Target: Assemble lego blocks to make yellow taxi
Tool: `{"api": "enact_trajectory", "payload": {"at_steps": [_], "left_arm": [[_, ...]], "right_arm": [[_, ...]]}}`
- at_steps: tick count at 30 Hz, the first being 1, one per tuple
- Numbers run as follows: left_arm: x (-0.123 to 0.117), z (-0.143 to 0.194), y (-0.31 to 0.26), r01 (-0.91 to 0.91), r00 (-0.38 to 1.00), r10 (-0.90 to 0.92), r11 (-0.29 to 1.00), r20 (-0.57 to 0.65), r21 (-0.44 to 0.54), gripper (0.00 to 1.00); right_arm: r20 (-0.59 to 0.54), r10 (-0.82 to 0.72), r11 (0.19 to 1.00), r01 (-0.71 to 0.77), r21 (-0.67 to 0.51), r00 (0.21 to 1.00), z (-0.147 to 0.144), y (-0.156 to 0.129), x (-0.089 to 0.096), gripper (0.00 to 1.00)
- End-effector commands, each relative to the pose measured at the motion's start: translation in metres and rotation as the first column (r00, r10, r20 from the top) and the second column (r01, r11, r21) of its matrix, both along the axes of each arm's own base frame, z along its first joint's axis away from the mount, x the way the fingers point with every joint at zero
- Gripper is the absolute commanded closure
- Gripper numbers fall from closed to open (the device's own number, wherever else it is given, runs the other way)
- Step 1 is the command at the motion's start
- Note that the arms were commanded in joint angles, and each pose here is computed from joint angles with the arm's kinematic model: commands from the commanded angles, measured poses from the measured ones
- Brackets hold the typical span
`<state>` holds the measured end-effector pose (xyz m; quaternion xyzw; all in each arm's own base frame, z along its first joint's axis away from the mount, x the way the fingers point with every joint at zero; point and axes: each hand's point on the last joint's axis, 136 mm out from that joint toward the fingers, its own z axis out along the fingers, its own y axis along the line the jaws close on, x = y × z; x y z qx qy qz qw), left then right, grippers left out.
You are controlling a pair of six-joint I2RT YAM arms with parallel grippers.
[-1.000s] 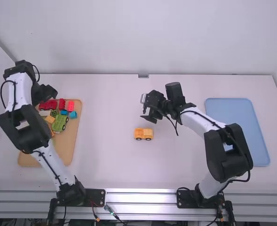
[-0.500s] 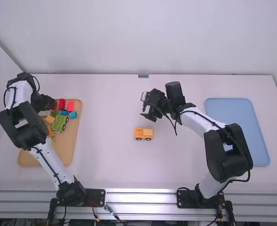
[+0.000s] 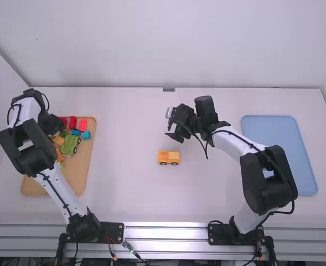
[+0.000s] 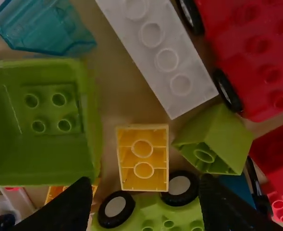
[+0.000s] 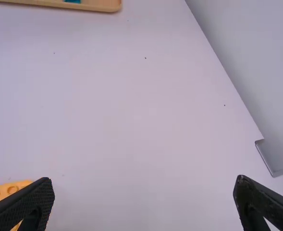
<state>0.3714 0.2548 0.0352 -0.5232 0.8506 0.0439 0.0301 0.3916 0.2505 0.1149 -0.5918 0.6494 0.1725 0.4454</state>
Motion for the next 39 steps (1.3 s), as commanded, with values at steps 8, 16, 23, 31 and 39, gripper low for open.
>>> {"api": "enact_trajectory", "payload": {"at_steps": [8, 16, 23, 31, 39], "left_arm": [[-0.012, -0.016, -0.01, -0.025, 0.999, 0.023, 0.999, -0.046, -0.028, 0.43], [-0.014, -0.026, -0.011, -0.024, 0.999, 0.023, 0.999, -0.044, -0.028, 0.45], [-0.015, -0.033, -0.011, -0.019, 0.999, 0.018, 1.0, -0.046, -0.02, 0.48], [-0.01, -0.037, -0.008, 0.072, 0.997, -0.072, 0.997, -0.029, -0.007, 0.46], [-0.001, -0.033, -0.001, 0.272, 0.962, -0.272, 0.962, -0.016, 0.016, 0.33]], "right_arm": [[-0.012, -0.005, 1.0, 0.005, 0.002, 1.0, -0.002, -0.001, -0.001, 0.01], [-0.023, -0.005, 1.0, 0.005, -0.003, 1.0, -0.004, -0.002, -0.003, 0.01], [-0.029, -0.005, 1.0, 0.005, -0.005, 1.0, -0.005, -0.002, -0.004, 0.01], [-0.035, -0.006, 1.0, 0.005, -0.007, 0.999, -0.006, -0.003, -0.004, 0.01], [-0.035, -0.005, 1.0, 0.005, -0.007, 0.999, -0.006, -0.003, -0.004, 0.01]]}}
